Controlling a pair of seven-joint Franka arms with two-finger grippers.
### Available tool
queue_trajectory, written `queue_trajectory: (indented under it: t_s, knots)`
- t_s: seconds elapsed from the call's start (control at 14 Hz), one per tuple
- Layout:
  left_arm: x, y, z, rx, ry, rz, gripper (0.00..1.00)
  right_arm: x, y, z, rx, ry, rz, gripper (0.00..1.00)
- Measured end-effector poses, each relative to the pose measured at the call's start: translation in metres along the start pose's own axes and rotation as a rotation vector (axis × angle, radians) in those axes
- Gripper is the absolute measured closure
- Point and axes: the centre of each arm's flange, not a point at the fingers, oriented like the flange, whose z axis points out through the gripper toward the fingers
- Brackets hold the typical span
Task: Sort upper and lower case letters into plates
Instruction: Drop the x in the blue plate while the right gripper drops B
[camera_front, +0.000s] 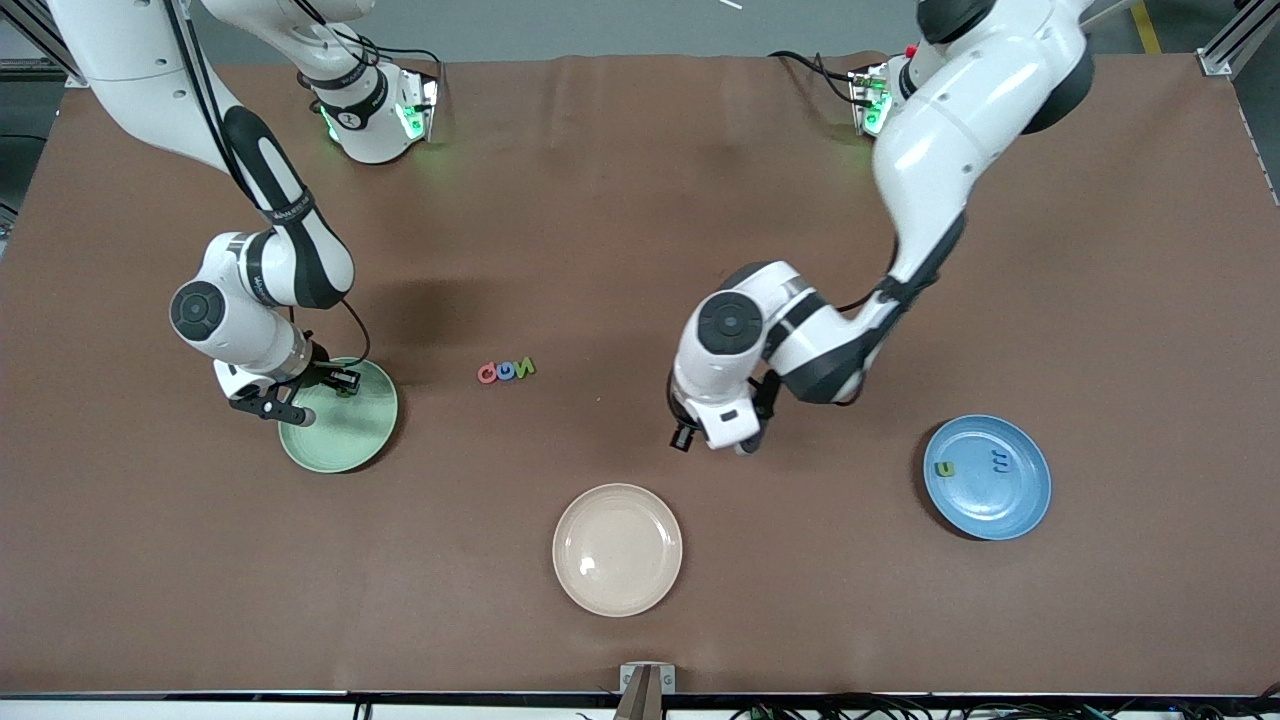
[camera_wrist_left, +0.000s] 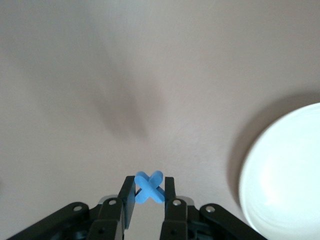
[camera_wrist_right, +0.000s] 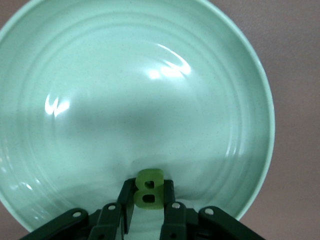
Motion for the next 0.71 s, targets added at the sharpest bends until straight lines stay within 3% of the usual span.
queue_trajectory:
  t_s: [0.29, 0.43, 0.57, 0.71]
  knots:
    - [0.09, -0.01, -0.059, 0.114, 0.04, 0.201, 0.72, 0.007, -0.003, -0.008, 0.003, -0.001, -0.002, 0.39]
    - [0.144, -0.02, -0.058, 0.178, 0.04, 0.281, 0.72, 0.017, -0.011, -0.027, 0.004, -0.041, -0.003, 0.19]
    - [0.195, -0.036, -0.045, 0.22, 0.017, 0.354, 0.72, 0.028, -0.026, -0.049, 0.01, -0.046, 0.026, 0.01]
    - [0.24, -0.054, -0.031, 0.259, 0.007, 0.422, 0.72, 0.025, -0.054, -0.057, 0.014, -0.032, 0.081, 0.0]
